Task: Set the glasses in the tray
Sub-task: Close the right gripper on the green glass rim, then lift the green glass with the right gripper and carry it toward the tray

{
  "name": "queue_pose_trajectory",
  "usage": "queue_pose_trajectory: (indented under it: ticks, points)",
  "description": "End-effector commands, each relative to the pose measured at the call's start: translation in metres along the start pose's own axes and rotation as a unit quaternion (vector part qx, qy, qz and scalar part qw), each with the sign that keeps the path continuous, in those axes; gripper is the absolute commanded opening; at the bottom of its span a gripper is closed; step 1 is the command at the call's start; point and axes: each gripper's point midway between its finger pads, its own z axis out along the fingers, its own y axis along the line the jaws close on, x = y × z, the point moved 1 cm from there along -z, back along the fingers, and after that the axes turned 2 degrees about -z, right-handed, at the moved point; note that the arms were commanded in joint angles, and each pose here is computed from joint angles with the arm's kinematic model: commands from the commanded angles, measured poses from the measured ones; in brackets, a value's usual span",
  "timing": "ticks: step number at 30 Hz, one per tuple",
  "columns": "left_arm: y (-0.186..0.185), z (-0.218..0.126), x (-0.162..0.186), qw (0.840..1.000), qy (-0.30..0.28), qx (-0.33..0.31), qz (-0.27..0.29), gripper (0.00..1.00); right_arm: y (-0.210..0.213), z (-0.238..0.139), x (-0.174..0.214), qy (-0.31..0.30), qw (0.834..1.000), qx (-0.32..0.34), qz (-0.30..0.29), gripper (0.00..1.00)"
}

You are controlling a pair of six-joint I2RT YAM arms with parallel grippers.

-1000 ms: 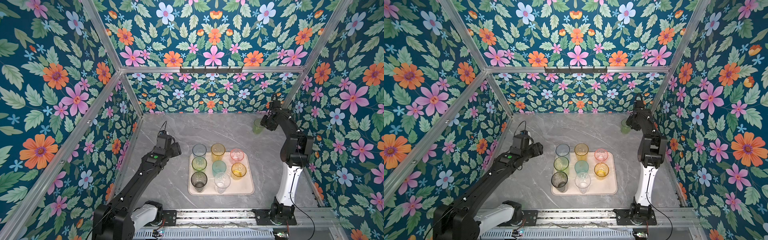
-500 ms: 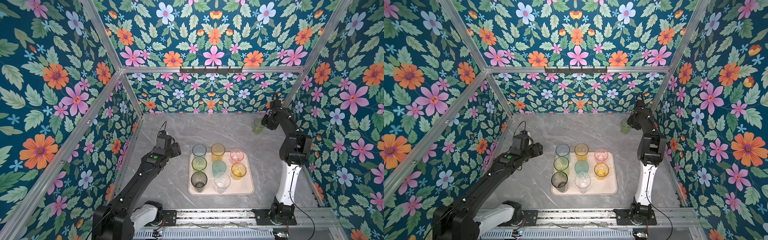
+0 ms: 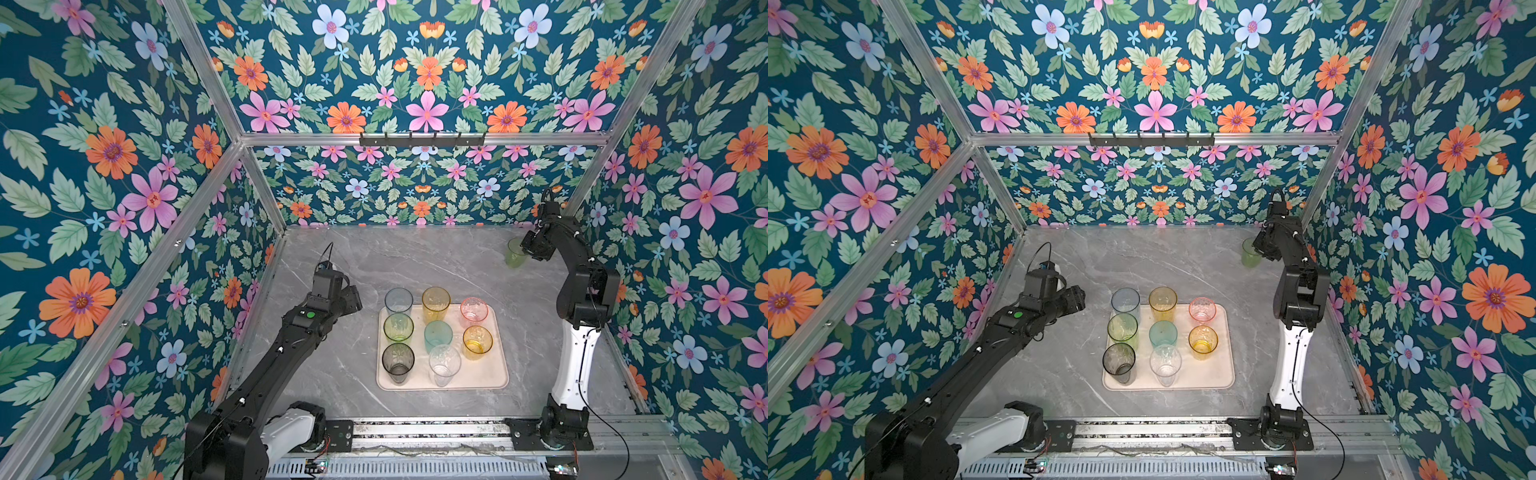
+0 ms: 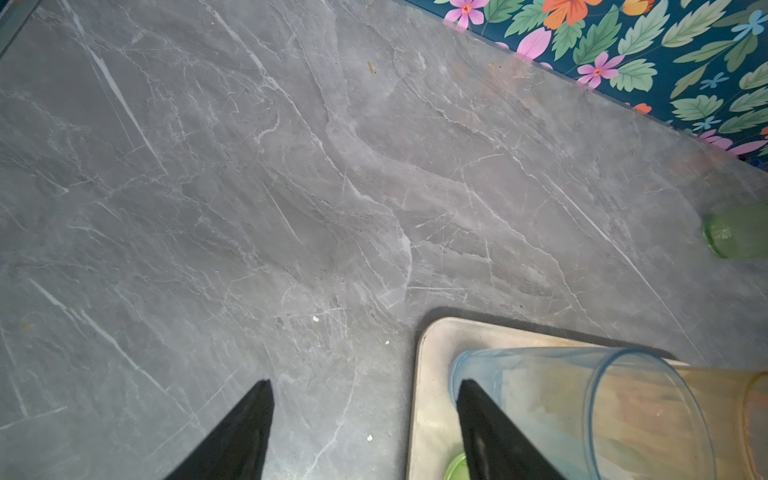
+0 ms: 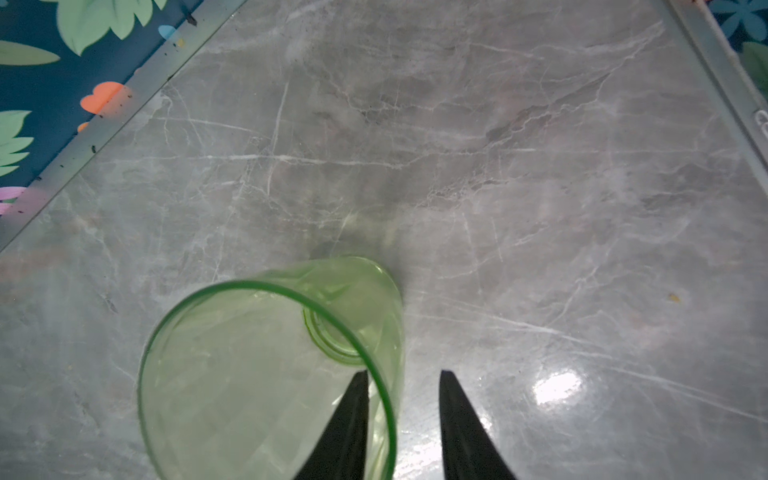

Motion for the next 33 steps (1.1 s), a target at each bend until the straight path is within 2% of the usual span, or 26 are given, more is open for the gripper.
queue_pose_trajectory:
  ticks: [1,17,33]
  points:
    - [0.003,-0.002,0.000,1.000,-0.003,-0.006,0.001,0.73,-0.001,0.002,0.002,0.006,1.000,0.002,-0.007,0.29]
    - [0.005,0.000,0.004,1.000,0.001,-0.009,0.002,0.73,-0.001,-0.002,0.002,0.006,1.000,0.002,-0.014,0.04]
    - [0.002,-0.002,-0.001,1.000,-0.004,-0.004,0.003,0.73,0.009,-0.065,-0.002,-0.022,0.998,-0.041,-0.031,0.00]
